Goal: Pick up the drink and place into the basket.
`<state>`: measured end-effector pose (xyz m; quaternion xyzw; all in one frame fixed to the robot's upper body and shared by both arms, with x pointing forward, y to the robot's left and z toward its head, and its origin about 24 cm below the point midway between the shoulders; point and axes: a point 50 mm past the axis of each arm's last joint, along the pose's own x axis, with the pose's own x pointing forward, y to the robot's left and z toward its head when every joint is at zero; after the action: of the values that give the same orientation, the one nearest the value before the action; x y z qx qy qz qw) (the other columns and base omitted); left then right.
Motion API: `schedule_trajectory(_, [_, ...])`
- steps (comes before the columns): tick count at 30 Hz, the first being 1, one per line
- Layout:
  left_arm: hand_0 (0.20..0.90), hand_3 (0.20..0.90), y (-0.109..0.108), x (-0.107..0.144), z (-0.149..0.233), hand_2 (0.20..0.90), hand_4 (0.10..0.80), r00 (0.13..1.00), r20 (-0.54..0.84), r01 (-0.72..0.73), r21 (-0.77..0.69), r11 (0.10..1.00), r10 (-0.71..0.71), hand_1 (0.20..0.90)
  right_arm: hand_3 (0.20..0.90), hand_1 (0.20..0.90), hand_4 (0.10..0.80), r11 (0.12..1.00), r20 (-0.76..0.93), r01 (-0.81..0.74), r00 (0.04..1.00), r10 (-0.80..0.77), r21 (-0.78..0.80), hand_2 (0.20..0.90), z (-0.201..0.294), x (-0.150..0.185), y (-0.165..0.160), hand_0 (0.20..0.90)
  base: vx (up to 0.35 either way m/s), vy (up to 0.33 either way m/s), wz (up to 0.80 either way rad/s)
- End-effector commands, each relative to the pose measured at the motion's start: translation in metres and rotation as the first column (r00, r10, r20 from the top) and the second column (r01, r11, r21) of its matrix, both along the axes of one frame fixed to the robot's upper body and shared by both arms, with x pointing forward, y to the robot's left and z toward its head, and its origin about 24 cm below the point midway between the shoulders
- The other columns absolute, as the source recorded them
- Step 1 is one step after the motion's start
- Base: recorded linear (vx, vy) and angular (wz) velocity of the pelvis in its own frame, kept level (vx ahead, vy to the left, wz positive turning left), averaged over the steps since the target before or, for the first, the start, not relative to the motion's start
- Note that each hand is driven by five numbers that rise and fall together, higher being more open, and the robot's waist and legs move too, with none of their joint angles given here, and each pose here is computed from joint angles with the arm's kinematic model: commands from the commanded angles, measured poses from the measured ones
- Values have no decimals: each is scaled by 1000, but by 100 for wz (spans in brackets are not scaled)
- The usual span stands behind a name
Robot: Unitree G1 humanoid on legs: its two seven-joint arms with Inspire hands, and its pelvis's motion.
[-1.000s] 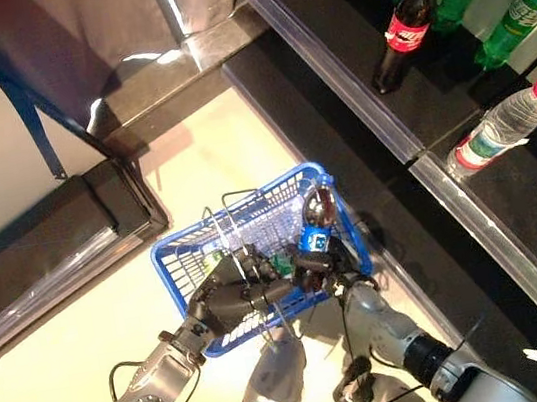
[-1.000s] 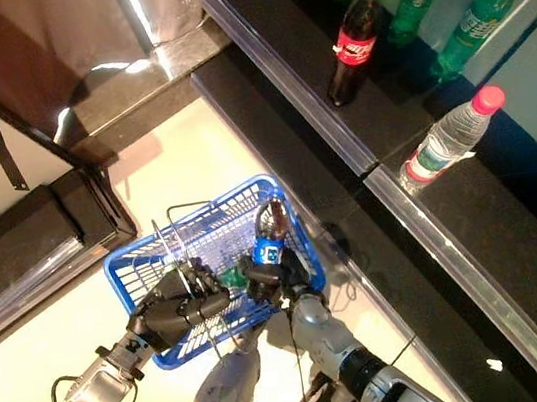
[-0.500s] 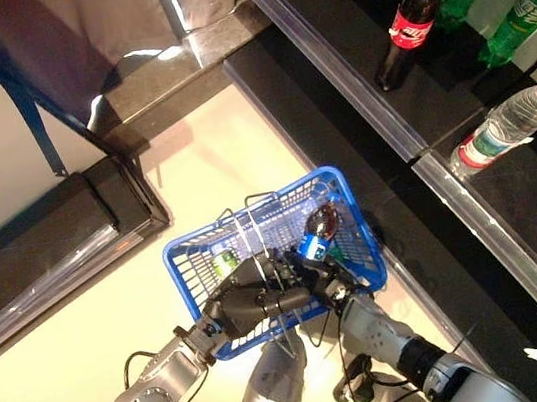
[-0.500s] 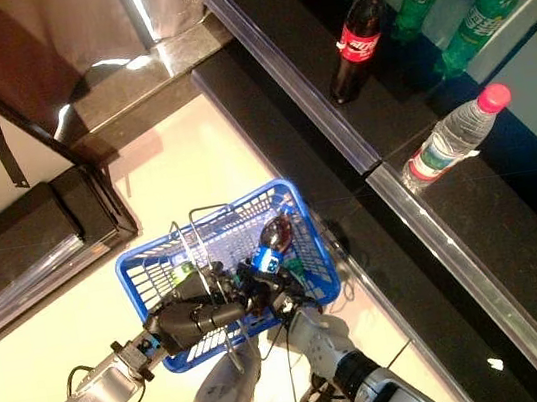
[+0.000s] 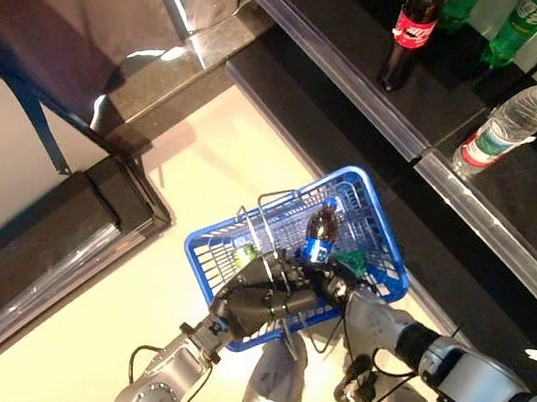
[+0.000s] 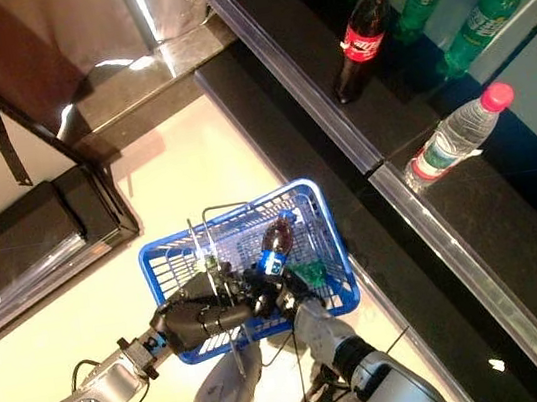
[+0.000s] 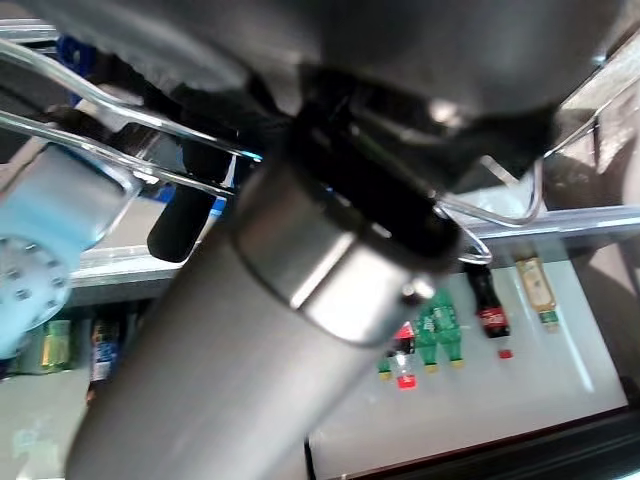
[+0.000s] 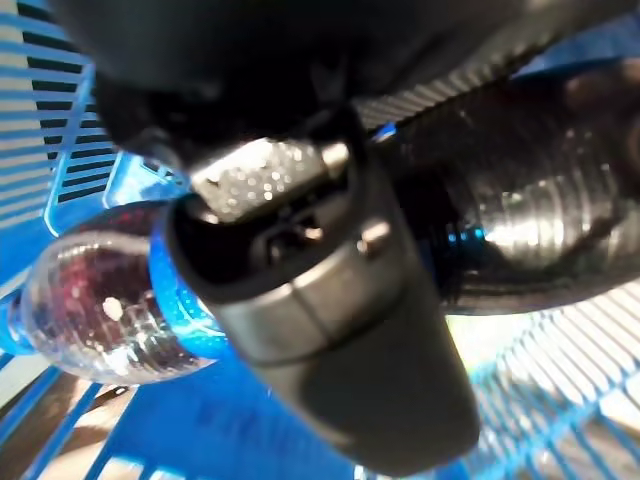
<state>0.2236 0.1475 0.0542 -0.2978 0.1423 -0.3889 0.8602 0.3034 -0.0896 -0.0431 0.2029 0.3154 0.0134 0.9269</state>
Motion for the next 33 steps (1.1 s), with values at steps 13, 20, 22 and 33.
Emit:
schedule_trajectory(13, [300,200,-60,-35,148,300,100,707,667,583,-361,728,-235,300,900,900,800,975,-11,103,995,-103,196,900,33,36,11,900,0,3,1])
schedule_trajectory(20, [300,200,-66,-33,153,300,100,716,664,580,-396,712,-214,300,900,900,800,970,17,113,993,-119,216,900,44,46,8,900,-2,9,-1])
schedule_trajectory(22, [300,200,-66,-32,154,300,100,720,665,571,-404,715,-200,300,900,900,800,970,32,102,993,-112,219,900,44,45,8,900,0,0,0])
schedule_trajectory(33, [300,200,-52,-20,139,300,100,815,568,429,-465,774,-111,300,900,900,800,958,154,7,987,-53,286,900,48,39,5,900,-16,13,0])
